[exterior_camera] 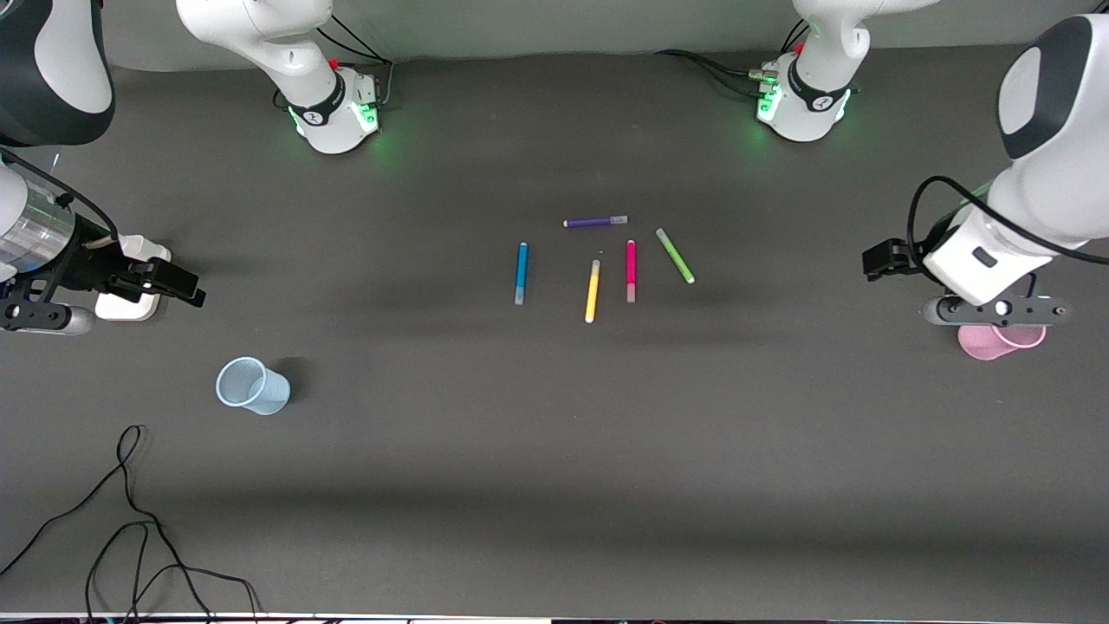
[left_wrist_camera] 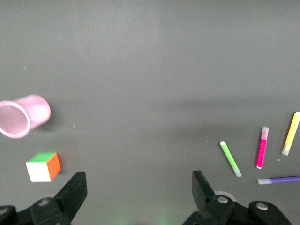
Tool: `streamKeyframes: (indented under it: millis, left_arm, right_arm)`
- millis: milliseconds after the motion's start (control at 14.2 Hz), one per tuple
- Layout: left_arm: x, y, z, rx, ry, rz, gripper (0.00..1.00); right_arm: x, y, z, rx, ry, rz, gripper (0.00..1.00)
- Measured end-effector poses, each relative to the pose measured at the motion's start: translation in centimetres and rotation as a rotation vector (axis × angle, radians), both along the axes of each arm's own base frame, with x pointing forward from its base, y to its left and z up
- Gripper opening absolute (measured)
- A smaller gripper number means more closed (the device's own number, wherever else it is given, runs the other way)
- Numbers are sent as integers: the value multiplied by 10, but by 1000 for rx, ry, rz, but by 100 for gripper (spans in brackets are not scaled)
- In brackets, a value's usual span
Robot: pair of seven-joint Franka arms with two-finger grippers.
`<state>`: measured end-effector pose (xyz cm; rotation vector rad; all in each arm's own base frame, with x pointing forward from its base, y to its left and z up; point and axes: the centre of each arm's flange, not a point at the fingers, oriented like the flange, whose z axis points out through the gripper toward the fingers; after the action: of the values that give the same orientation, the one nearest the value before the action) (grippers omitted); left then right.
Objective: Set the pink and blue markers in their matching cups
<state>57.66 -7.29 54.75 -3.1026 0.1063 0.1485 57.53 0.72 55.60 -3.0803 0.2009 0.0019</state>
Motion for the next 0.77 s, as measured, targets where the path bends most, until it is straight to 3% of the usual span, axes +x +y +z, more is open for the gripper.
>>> streamKeyframes:
  millis: [281,492,774]
  left_arm:
    - [2,9,24,-4,-61,-27,100]
    - [2,3,25,-5,-65,-37,100]
    - [2,4,25,-4,-65,-37,100]
  right_arm:
    - [0,1,0,0,0,1,100]
    - [0,9,-1,0,3,16,100]
    - [-1,18,-11,-2,46,32,100]
